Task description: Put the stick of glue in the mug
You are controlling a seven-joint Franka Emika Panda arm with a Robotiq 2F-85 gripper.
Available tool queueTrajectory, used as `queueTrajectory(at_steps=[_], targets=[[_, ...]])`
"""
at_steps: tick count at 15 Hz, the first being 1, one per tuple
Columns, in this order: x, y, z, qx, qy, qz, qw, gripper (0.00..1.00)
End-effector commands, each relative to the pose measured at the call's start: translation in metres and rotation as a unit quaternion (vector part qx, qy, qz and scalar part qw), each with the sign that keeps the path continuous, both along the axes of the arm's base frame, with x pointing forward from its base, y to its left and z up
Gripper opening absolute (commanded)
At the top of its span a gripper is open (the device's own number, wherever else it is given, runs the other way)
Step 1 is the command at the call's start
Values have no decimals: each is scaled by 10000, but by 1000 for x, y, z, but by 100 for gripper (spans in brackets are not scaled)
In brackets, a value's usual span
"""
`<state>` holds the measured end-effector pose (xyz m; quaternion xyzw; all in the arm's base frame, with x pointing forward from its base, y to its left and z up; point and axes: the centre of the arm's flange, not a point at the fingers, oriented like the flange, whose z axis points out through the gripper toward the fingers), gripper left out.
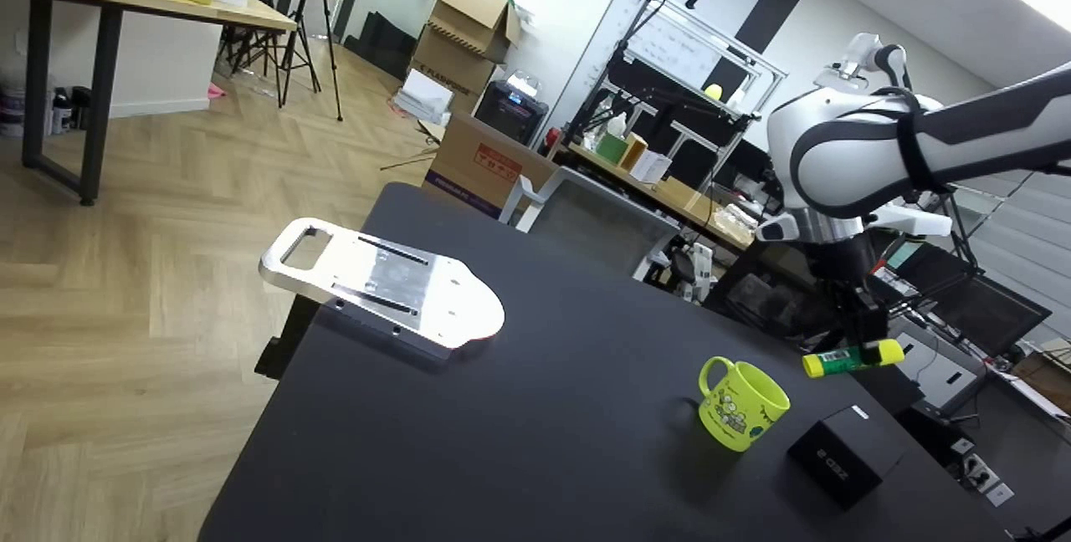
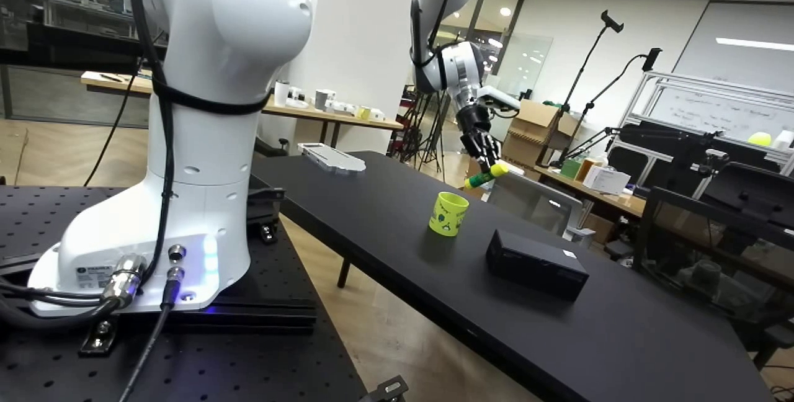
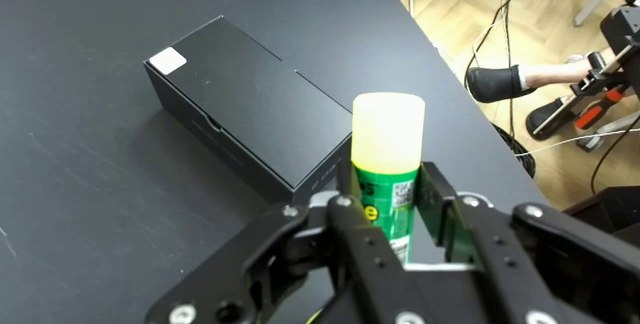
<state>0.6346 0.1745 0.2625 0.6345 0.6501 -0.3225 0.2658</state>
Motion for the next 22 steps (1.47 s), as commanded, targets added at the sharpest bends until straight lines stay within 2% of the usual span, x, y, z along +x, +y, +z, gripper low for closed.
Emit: queueTrajectory(at_steps=[1,4,8,11,12,15,19,20,21,22], targets=[[-17,11,-8,299,45,234,9993,9],[-7,25,-29,503,-93,438,9977,9],[5,25,-51,594,-34,521,9969,9],[9,24,-68,809,18,525,9953,9],[9,26,-70,905,5,469,9948,55],[6,34,-45,1226,-210,435,9913,72],[-10,32,22,1680,-779,189,9825,98],[-14,28,34,1754,-859,30,9807,100],[10,42,2,1597,-582,274,9851,88],[8,40,19,1662,-670,209,9836,95]])
